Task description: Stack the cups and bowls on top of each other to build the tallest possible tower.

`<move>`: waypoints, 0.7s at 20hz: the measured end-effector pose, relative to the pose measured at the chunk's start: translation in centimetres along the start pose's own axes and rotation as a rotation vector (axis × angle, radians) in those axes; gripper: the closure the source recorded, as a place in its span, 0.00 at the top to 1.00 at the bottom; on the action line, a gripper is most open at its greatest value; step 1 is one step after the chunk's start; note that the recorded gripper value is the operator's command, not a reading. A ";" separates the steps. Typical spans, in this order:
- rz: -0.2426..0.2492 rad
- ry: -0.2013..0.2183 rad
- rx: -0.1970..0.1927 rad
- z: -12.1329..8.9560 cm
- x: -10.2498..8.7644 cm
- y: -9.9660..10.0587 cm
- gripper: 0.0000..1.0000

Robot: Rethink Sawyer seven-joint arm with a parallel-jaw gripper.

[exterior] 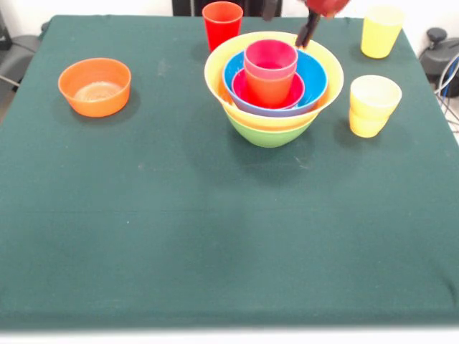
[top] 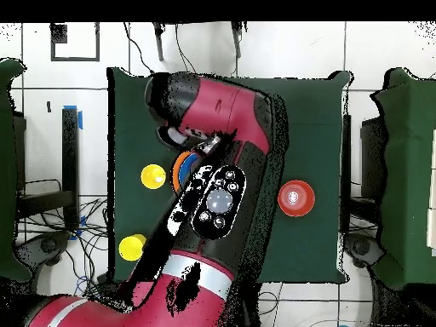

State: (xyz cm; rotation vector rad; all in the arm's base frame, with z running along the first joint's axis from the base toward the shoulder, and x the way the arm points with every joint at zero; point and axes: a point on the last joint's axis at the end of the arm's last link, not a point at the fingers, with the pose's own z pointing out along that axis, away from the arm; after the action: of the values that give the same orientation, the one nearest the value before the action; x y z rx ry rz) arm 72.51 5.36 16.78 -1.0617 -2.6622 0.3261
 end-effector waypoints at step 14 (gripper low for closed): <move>0.137 -0.097 -0.094 -6.6 -14.2 -8.1 1.00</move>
State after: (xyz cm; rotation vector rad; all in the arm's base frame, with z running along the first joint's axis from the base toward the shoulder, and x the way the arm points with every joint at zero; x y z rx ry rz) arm 79.38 -9.53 23.21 -1.2924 -2.7188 0.2880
